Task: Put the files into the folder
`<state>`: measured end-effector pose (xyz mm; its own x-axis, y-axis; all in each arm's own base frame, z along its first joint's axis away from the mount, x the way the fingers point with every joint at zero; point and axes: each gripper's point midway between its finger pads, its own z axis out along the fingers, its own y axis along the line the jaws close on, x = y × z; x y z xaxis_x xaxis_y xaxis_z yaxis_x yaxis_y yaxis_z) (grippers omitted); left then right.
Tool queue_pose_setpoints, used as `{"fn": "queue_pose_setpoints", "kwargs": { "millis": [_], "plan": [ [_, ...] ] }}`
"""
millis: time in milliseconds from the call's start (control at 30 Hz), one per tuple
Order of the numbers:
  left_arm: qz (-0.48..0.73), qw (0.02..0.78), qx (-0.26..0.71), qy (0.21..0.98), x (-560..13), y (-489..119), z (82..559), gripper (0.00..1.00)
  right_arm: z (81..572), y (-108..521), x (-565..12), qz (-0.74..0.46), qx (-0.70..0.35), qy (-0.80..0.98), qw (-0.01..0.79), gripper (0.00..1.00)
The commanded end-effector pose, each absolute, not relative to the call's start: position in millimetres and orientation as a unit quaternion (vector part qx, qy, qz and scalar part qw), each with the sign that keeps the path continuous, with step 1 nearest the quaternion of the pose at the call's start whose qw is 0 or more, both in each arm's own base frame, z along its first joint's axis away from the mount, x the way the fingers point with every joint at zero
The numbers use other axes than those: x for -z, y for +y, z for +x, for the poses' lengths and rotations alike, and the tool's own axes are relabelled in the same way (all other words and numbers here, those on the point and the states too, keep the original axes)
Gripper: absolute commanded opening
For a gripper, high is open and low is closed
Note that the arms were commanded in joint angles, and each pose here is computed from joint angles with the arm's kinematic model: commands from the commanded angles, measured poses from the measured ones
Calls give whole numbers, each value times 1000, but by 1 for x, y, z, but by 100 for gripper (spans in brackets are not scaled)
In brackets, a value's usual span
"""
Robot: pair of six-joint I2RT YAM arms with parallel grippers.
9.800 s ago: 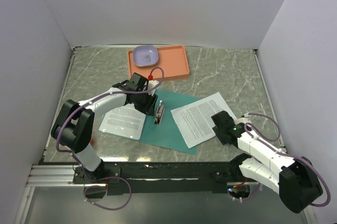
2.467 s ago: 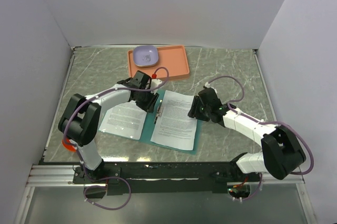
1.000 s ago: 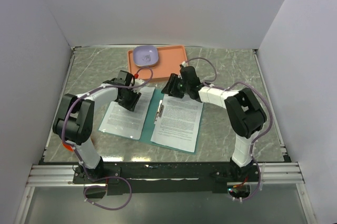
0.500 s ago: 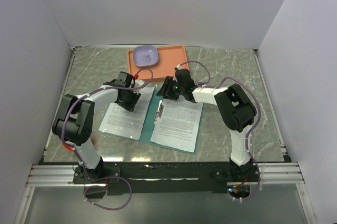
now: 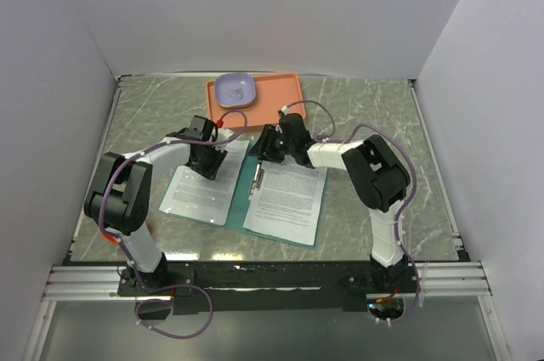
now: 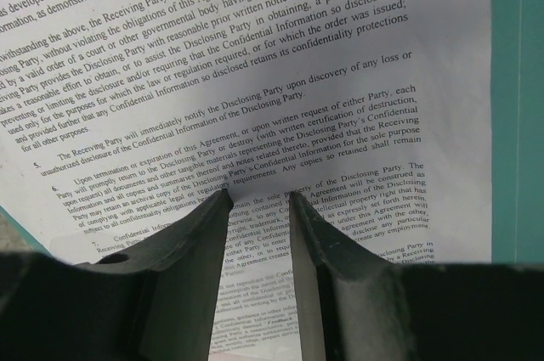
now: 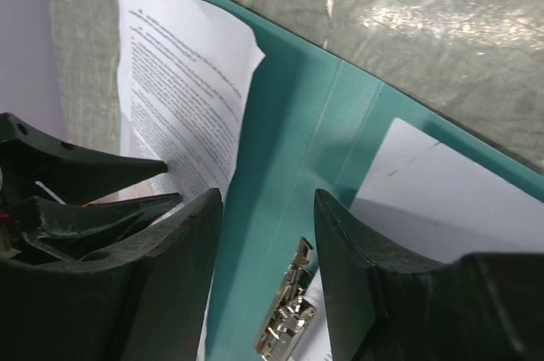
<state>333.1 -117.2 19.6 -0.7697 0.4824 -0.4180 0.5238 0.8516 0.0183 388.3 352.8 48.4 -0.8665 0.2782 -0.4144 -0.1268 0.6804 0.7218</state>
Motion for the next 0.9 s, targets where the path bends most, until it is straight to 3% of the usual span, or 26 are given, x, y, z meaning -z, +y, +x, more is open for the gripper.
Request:
{"fn": "queue_pose_setpoints", "kwargs": {
  "millis": [0, 867],
  "plan": [
    [271, 189, 27, 943, -11, -105, 323, 40, 387, 364, -62, 39, -425, 864, 268, 54],
    [271, 199, 25, 942, -18, -103, 323, 39, 371, 365, -50, 39, -429, 868, 247, 51]
  ]
}}
